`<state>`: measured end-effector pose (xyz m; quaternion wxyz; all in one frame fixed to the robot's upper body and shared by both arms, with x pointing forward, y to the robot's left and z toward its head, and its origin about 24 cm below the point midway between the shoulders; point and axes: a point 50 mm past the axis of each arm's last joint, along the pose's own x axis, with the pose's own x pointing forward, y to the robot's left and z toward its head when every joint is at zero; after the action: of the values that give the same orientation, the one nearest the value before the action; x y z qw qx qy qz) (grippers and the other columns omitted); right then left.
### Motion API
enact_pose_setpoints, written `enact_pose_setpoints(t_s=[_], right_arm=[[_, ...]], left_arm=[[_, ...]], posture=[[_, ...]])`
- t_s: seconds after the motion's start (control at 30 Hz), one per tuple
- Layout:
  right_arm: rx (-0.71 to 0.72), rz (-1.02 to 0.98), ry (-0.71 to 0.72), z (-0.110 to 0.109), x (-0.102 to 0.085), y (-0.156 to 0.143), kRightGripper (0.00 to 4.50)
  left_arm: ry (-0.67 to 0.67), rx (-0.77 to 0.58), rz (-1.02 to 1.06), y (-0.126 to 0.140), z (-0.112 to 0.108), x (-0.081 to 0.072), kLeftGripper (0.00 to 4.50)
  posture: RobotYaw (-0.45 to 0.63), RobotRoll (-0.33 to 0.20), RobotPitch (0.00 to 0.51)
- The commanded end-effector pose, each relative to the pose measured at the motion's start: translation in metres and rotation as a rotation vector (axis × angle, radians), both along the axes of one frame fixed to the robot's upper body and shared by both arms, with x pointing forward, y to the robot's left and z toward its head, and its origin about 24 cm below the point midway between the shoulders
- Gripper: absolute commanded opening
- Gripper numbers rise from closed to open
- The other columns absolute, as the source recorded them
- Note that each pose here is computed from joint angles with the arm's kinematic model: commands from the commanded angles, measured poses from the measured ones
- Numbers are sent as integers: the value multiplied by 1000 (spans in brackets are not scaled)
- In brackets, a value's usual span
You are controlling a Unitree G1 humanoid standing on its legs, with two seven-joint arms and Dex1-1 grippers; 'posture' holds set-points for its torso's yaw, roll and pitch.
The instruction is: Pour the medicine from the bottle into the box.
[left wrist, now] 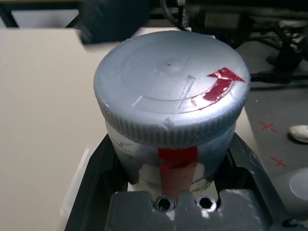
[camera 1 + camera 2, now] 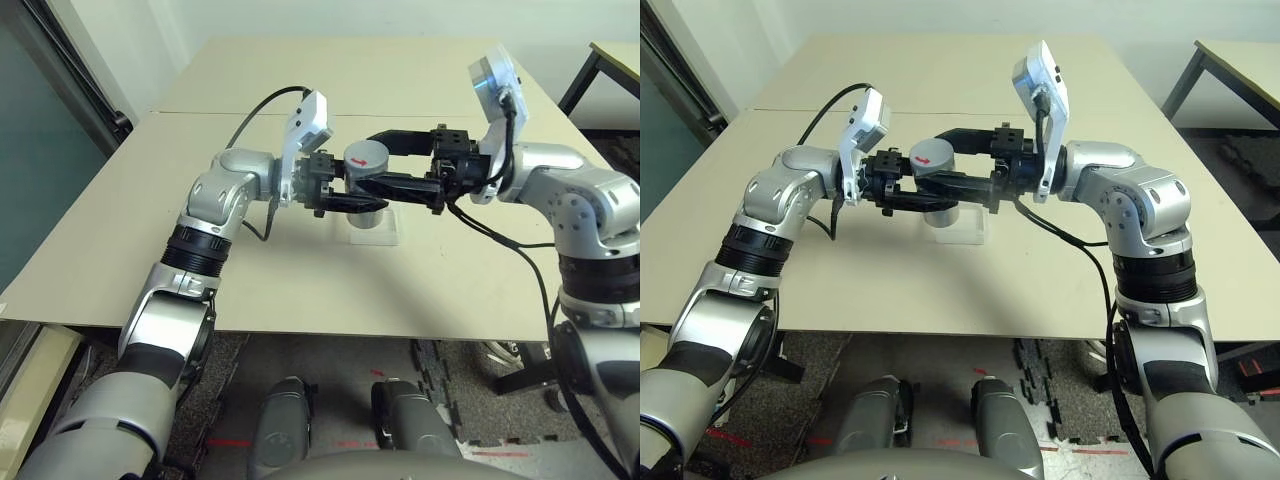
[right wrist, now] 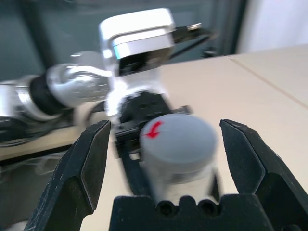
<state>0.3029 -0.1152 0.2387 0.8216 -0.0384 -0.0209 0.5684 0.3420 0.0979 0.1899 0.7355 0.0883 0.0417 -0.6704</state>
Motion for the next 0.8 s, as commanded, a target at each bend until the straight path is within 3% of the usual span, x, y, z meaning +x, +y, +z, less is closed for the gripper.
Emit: enact_pose_setpoints(t_s=[0.03,0.4,0.8], right_arm=[[-54,-44,-49,-1,8,8,4500],[-136,-111,-75,-8,22,26,4500],[-113,-163,-49,-5,25,10,4500]], left_arm=[[-25,20,-3,-3,0,2,2506],[-21,27,0,-3,-5,0,2506],[-11,21,15,-1,-7,-1,2506]], posture=[[9,0,67],[32,0,70],[29,0,84]])
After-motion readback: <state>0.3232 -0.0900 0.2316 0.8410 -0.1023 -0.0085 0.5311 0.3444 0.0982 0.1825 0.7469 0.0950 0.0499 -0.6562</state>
